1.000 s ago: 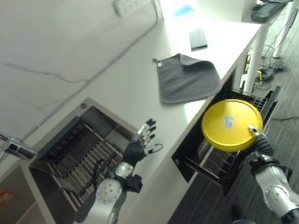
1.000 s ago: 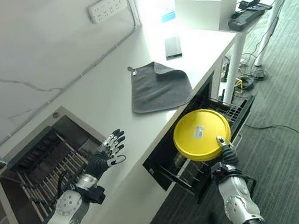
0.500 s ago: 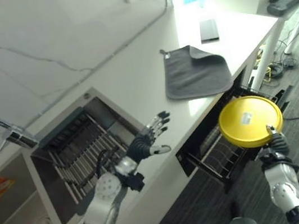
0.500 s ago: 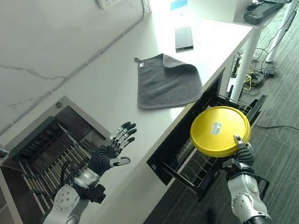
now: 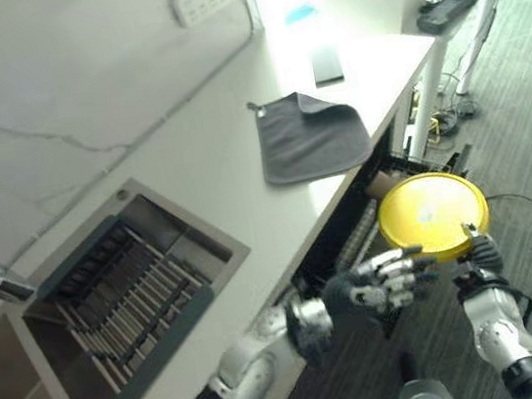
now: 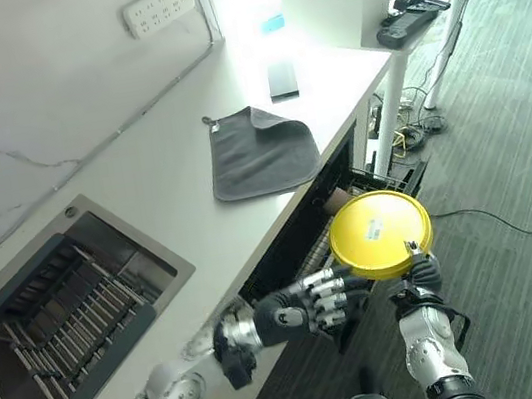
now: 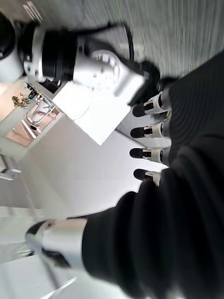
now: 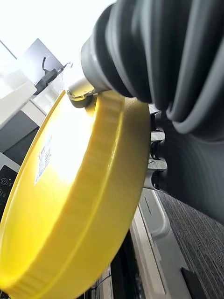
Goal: Place the dishes in the dishwasher.
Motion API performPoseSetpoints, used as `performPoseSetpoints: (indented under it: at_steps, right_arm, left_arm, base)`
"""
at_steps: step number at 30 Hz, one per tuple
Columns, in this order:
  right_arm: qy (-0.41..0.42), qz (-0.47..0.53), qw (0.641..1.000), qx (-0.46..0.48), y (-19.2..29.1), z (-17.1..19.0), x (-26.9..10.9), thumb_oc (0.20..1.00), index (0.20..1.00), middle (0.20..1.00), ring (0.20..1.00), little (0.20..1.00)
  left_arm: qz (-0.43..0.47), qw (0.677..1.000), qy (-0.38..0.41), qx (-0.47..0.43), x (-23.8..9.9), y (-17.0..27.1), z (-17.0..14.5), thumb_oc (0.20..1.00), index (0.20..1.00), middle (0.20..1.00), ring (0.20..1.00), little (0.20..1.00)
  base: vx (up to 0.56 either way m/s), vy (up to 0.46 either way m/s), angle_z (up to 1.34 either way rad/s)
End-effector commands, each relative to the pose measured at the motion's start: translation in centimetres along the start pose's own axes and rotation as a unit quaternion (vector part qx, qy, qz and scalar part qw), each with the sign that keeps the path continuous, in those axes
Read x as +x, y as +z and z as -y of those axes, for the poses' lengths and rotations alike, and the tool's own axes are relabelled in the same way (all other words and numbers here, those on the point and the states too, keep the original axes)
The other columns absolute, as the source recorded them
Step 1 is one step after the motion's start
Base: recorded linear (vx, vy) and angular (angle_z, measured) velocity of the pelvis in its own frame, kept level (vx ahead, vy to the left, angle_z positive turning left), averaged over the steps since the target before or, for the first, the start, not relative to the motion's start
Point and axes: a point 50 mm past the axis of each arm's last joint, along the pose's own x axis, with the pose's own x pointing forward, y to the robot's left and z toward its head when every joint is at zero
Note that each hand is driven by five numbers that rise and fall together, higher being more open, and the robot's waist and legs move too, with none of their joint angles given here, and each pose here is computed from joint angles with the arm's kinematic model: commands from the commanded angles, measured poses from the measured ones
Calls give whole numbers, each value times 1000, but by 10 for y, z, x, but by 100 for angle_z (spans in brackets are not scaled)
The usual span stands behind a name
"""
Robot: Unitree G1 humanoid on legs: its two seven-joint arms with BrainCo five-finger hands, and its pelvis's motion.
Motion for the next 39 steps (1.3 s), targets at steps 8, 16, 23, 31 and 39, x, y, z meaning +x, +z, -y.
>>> performPoseSetpoints:
  at_steps: [8,16,23,31,39]
  right_arm:
    - [98,60,993,19,36,-45,18,200,200,200,200,200]
    - [116,57,992,17,35,-53,18,200,200,200,200,200]
    - [137,44,990,6,30,-74,19,200,200,200,200,200]
    - [152,61,986,-5,35,-92,18,200,200,200,200,200]
    - [71,82,987,-118,45,-104,29,200,200,200,200,200]
  left_arm:
    - [-80,979,187,-11,-34,-63,-57,1000,1000,1000,1000,1000]
    - [-212,879,394,163,-84,-80,-103,1000,1000,1000,1000,1000]
    - [-392,708,536,241,-159,-100,-125,1000,1000,1000,1000,1000]
    - [-378,648,660,39,-212,-147,-106,1000,1000,1000,1000,1000]
    - [-355,613,703,-60,-235,-169,-88,1000,1000,1000,1000,1000]
  base:
    - [-57,15,1]
    - [-25,-17,11]
    - [13,-5,1]
    - [53,30,12]
    - [65,91,14]
